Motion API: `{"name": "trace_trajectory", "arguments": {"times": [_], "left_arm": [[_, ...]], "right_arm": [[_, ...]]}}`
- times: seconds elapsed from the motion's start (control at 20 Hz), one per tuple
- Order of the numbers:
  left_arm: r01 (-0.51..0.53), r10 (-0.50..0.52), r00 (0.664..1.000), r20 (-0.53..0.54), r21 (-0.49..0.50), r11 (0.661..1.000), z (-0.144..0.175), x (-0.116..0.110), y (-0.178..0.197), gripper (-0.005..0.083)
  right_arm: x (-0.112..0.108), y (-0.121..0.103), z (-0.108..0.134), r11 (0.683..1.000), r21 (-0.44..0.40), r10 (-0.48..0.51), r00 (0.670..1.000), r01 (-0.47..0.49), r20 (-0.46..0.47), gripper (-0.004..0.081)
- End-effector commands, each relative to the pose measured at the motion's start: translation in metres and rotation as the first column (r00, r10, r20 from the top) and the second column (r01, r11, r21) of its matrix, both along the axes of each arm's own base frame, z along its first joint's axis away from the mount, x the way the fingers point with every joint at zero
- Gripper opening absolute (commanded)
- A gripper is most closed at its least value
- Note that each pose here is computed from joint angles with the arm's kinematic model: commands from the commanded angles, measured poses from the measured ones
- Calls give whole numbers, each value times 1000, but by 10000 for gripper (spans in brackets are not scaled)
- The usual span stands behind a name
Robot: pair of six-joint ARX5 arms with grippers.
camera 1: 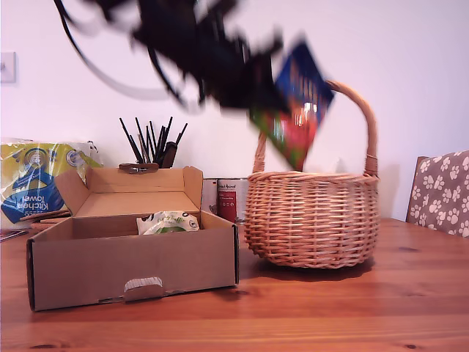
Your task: Move the bags of Easter eggs from the cardboard box on the left into the woven basket on the right side.
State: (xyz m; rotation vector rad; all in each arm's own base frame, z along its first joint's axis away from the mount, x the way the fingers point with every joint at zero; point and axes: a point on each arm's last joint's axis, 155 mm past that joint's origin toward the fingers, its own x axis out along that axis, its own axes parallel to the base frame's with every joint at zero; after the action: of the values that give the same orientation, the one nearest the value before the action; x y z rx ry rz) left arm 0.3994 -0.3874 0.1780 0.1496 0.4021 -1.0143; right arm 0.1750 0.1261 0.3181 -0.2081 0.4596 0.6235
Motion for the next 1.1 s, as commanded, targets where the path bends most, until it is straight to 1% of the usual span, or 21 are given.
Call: {"name": "trace_trajectory", "arguments": {"times": [0.0, 0.15, 0.25, 0.3, 0.35, 0.4, 0.45, 0.5, 0.65, 0.7, 0.75, 0.8, 0.85, 0.95, 1.05], "left_arm": [[8, -8, 1000, 24, -4, 1000, -9, 4, -4, 37], [-13, 13, 1000, 4, -12, 1000, -20, 9, -6, 37], [-31, 31, 1000, 6, -3, 1000, -23, 12, -4, 60], [-34, 34, 999, 10, -4, 999, -22, 13, -4, 125], [-30, 30, 999, 20, -11, 999, -19, 12, -7, 252], [-28, 29, 999, 34, -24, 999, -15, 13, -9, 408], [-31, 33, 999, 41, -41, 999, -11, 14, -10, 508], [-43, 45, 998, 36, -54, 998, -7, 15, -11, 518], [-42, 46, 998, 51, -61, 997, 0, 17, -14, 513], [-42, 45, 997, 57, -66, 997, 6, 16, -14, 501], [-41, 46, 997, 60, -68, 997, 10, 16, -14, 454], [-41, 45, 997, 62, -71, 997, 17, 15, -13, 384], [-40, 45, 997, 67, -74, 996, 25, 13, -12, 293], [-41, 46, 997, 64, -72, 997, 40, 7, -6, 3], [-42, 45, 998, 43, -54, 998, 49, -4, 2, -20]], "right_arm": [[-1, 0, -2, 1000, -1, 5, 1000, -5, -2, -12], [-2, 0, -3, 1000, -4, 5, 1000, -5, -6, -12], [-2, 0, -3, 1000, -4, 5, 1000, -5, -6, -12], [-2, 0, -3, 1000, -4, 4, 1000, -4, -6, -12], [-2, 0, -3, 1000, -4, 5, 1000, -5, -6, -12], [-2, 0, -3, 1000, -4, 4, 1000, -4, -6, -12], [-2, 0, -3, 1000, -4, 5, 1000, -5, -6, -12], [-2, 0, -3, 1000, -4, 5, 1000, -5, -8, -12], [-2, -1, -5, 1000, -8, 3, 1000, -3, -13, -12], [-3, -1, -5, 1000, -9, -1, 1000, 1, -17, -12], [-3, -2, -6, 1000, -13, -3, 1000, 3, -20, -12], [-2, -3, -7, 1000, -17, -8, 1000, 8, -20, -12], [-1, -5, -7, 1000, -21, -17, 1000, 17, -17, -12], [0, -6, -7, 999, -26, -27, 1000, 27, -13, -12], [2, -6, -8, 999, -32, -31, 999, 30, -18, -12]]}}
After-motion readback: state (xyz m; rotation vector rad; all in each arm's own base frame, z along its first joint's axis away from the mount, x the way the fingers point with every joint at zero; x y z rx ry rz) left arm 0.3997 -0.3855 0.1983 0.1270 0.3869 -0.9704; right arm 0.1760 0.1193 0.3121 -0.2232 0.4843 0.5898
